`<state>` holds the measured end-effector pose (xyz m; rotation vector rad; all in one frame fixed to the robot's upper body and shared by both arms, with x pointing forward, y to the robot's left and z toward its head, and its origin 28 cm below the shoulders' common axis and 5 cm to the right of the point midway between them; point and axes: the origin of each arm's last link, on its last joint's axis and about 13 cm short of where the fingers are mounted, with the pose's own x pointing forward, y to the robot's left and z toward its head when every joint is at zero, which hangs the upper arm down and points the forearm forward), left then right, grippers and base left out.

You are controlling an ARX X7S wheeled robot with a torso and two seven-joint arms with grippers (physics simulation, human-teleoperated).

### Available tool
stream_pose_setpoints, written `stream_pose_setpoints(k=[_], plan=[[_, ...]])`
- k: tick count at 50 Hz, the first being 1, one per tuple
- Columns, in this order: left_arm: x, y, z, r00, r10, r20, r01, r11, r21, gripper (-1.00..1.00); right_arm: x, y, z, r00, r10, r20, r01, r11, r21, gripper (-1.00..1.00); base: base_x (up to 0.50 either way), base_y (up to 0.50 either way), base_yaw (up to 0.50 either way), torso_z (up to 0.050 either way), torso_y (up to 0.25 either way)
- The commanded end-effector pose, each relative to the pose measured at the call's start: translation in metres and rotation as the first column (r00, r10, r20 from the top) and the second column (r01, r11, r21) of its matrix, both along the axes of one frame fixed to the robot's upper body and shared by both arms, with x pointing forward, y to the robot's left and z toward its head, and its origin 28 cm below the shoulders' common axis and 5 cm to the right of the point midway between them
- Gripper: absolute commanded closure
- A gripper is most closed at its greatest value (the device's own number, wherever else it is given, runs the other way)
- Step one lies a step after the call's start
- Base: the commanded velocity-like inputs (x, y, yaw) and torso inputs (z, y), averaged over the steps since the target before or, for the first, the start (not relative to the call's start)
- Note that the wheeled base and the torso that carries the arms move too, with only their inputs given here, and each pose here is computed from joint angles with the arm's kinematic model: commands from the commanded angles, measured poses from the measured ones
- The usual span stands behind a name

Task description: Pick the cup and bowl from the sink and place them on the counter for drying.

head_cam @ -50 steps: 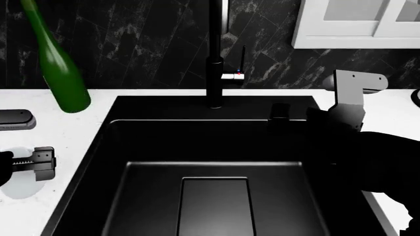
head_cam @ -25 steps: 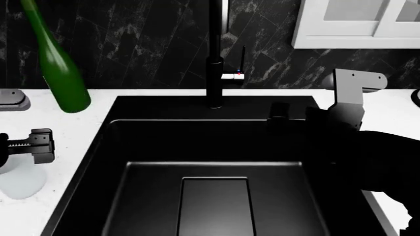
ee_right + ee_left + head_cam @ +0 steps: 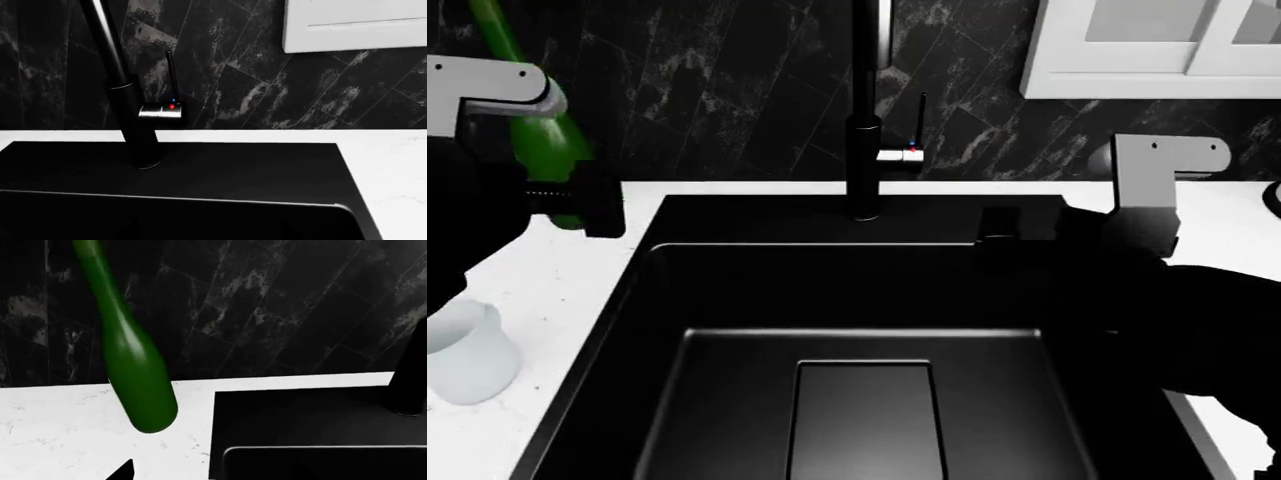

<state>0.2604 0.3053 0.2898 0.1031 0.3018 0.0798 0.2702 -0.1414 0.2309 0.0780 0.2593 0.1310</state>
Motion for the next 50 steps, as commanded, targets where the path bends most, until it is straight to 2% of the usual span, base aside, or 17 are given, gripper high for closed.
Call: stream_pose_setpoints(k=[1, 21, 27, 35, 37, 40, 47, 50], plan=[[0.007, -0.019, 0.012, 0.996, -0.073, 0.050, 0.074, 0.997, -0.005, -1.00, -0.003, -0.001, 0.001, 1.000, -0.008, 0.020, 0.008, 1.000, -0.014, -1.00, 0.00, 0.00, 0.00, 0.000, 0.000], [0.020, -0.039, 0.009, 0.989, -0.133, 0.065, 0.135, 0.990, -0.031, -1.00, 0.000, -0.005, 0.004, 0.999, -0.015, 0.046, 0.017, 0.999, -0.030, -1.00, 0.00, 0.00, 0.00, 0.000, 0.000], [0.025, -0.048, 0.009, 0.983, -0.169, 0.076, 0.172, 0.984, -0.038, -1.00, 0.001, -0.005, 0.005, 0.999, -0.020, 0.042, 0.023, 0.998, -0.059, -1.00, 0.00, 0.00, 0.00, 0.000, 0.000], [0.031, -0.058, 0.006, 0.978, -0.194, 0.075, 0.197, 0.979, -0.047, -1.00, -0.002, -0.012, 0.007, 0.998, -0.047, 0.053, 0.048, 0.999, -0.022, -1.00, 0.00, 0.00, 0.00, 0.000, 0.000], [0.032, -0.060, 0.005, 0.977, -0.200, 0.074, 0.204, 0.978, -0.048, -1.00, 0.000, -0.011, 0.008, 0.998, -0.036, 0.057, 0.039, 0.998, -0.052, -1.00, 0.00, 0.00, 0.00, 0.000, 0.000], [0.036, -0.066, 0.003, 0.973, -0.220, 0.065, 0.223, 0.974, -0.030, -1.00, 0.003, -0.010, 0.009, 0.998, -0.023, 0.057, 0.026, 0.998, -0.054, -1.00, 0.00, 0.00, 0.00, 0.000, 0.000], [0.051, -0.076, 0.009, 0.968, -0.243, 0.068, 0.246, 0.968, -0.039, -1.00, 0.013, -0.008, 0.025, 0.997, -0.008, 0.080, 0.013, 0.998, -0.056, -1.00, 0.00, 0.00, 0.00, 0.000, 0.000], [0.060, -0.077, 0.018, 0.965, -0.250, 0.073, 0.253, 0.967, -0.033, -1.00, 0.022, -0.008, 0.043, 0.995, 0.003, 0.095, 0.003, 0.998, -0.063, -1.00, 0.00, 0.00, 0.00, 0.000, 0.000]])
